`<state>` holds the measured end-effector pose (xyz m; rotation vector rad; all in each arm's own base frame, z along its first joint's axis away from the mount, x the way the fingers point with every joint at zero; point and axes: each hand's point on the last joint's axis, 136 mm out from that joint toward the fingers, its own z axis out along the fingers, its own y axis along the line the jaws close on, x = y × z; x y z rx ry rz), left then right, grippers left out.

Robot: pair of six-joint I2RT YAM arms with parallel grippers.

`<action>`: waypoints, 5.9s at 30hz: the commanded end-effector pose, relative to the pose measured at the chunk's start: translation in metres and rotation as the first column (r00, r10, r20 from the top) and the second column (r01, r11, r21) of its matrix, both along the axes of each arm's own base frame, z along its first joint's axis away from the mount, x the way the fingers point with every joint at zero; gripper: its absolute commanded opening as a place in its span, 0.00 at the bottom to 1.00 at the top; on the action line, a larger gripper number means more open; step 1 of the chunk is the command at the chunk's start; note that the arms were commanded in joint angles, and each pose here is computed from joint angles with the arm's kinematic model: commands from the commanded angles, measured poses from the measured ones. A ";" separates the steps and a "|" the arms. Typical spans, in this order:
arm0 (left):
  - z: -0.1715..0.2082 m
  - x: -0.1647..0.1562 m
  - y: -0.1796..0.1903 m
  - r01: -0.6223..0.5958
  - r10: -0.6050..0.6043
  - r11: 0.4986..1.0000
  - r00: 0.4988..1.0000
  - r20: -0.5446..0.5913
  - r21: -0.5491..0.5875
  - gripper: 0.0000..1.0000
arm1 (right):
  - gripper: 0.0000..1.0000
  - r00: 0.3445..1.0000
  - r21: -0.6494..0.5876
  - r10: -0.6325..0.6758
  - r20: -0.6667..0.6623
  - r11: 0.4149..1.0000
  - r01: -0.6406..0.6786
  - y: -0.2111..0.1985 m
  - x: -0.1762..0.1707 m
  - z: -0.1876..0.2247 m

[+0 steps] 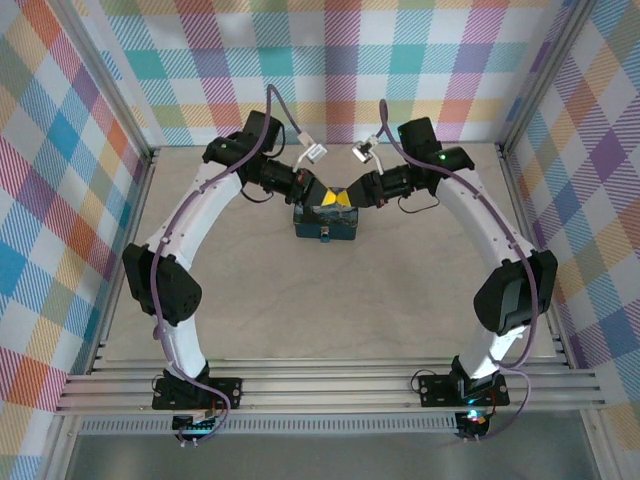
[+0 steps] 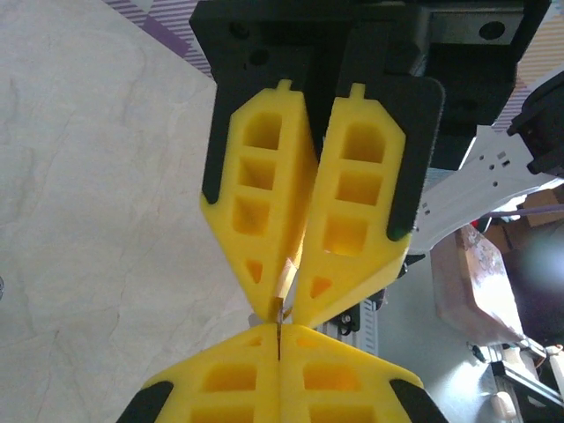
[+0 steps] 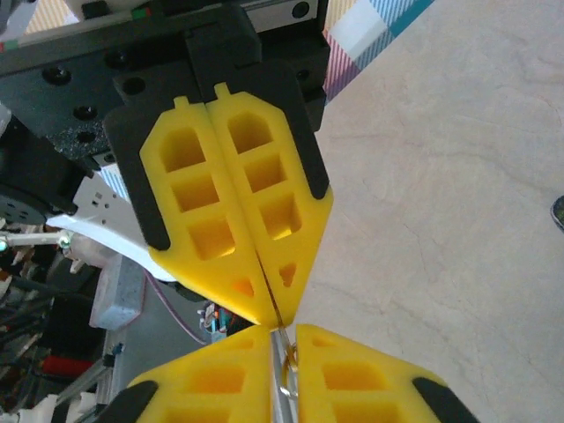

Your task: Unlock the padlock with the key

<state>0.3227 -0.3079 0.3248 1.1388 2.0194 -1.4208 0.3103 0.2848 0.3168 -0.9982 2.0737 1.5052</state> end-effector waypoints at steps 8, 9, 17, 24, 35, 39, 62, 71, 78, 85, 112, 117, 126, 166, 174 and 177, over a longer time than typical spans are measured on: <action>0.022 0.013 0.006 -0.059 0.058 0.997 0.998 -0.014 -0.045 0.02 | 0.00 0.977 0.028 0.017 -0.211 1.000 -0.011 0.013 0.005 -0.001; 0.023 0.016 0.006 -0.072 0.071 0.996 0.997 -0.025 -0.046 0.12 | 0.00 0.975 0.040 0.010 -0.220 0.999 -0.001 0.014 0.008 -0.001; 0.014 0.056 0.044 -0.308 0.301 0.951 0.941 -0.153 -0.024 0.38 | 0.00 0.975 0.052 -0.183 -0.125 0.980 0.190 0.010 0.033 -0.003; 0.019 0.070 0.060 -0.470 0.437 0.875 0.871 -0.226 -0.119 0.41 | 0.00 0.933 0.097 -0.348 -0.085 0.930 0.356 0.004 0.052 0.002; 0.028 0.077 0.038 -0.644 0.511 0.702 0.752 -0.416 -0.304 0.39 | 0.00 0.900 0.205 -0.409 -0.152 0.878 0.433 0.008 0.070 0.015; 0.034 0.073 0.017 -0.615 0.450 0.703 0.773 -0.447 -0.357 0.35 | 0.00 0.898 0.221 -0.408 -0.166 0.872 0.437 0.012 0.071 0.019; 0.021 0.073 0.017 -0.669 0.467 0.637 0.730 -0.499 -0.383 0.32 | 0.00 0.822 0.242 -0.497 -0.279 0.791 0.561 0.004 0.076 0.022; 0.031 0.074 0.002 -0.632 0.414 0.656 0.758 -0.504 -0.413 0.27 | 0.00 0.829 0.255 -0.471 -0.301 0.798 0.546 0.010 0.076 0.025; 0.030 0.077 -0.003 -0.633 0.392 0.647 0.755 -0.526 -0.425 0.16 | 0.00 0.827 0.265 -0.467 -0.313 0.793 0.548 0.011 0.077 0.026; 0.030 0.078 -0.006 -0.619 0.385 0.659 0.766 -0.516 -0.428 0.00 | 0.00 0.821 0.261 -0.468 -0.327 0.790 0.555 0.012 0.078 0.024; -0.034 0.050 0.011 -0.424 0.408 0.902 0.899 0.158 0.083 0.00 | 0.32 0.665 -0.004 -0.639 -0.387 0.722 0.692 -0.013 0.084 0.017; -0.029 0.050 0.010 -0.435 0.401 0.896 0.878 0.261 0.086 0.00 | 0.32 0.659 -0.054 -0.627 -0.415 0.740 0.670 0.001 0.086 0.011; -0.023 0.056 0.016 -0.483 0.414 0.870 0.823 0.390 0.096 0.00 | 0.33 0.621 -0.180 -0.637 -0.457 0.750 0.637 0.013 0.087 -0.008; -0.027 0.051 -0.015 -0.538 0.345 0.826 0.718 0.604 0.168 0.00 | 0.15 0.610 -0.319 -0.623 -0.490 0.779 0.540 0.015 0.070 -0.046; -0.034 0.053 -0.015 -0.551 0.348 0.813 0.717 0.604 0.186 0.00 | 0.00 0.667 -0.276 -0.570 -0.480 0.820 0.501 0.019 0.067 -0.041; -0.037 0.054 -0.014 -0.559 0.350 0.806 0.716 0.604 0.196 0.00 | 0.00 0.690 -0.267 -0.550 -0.470 0.834 0.483 0.021 0.065 -0.039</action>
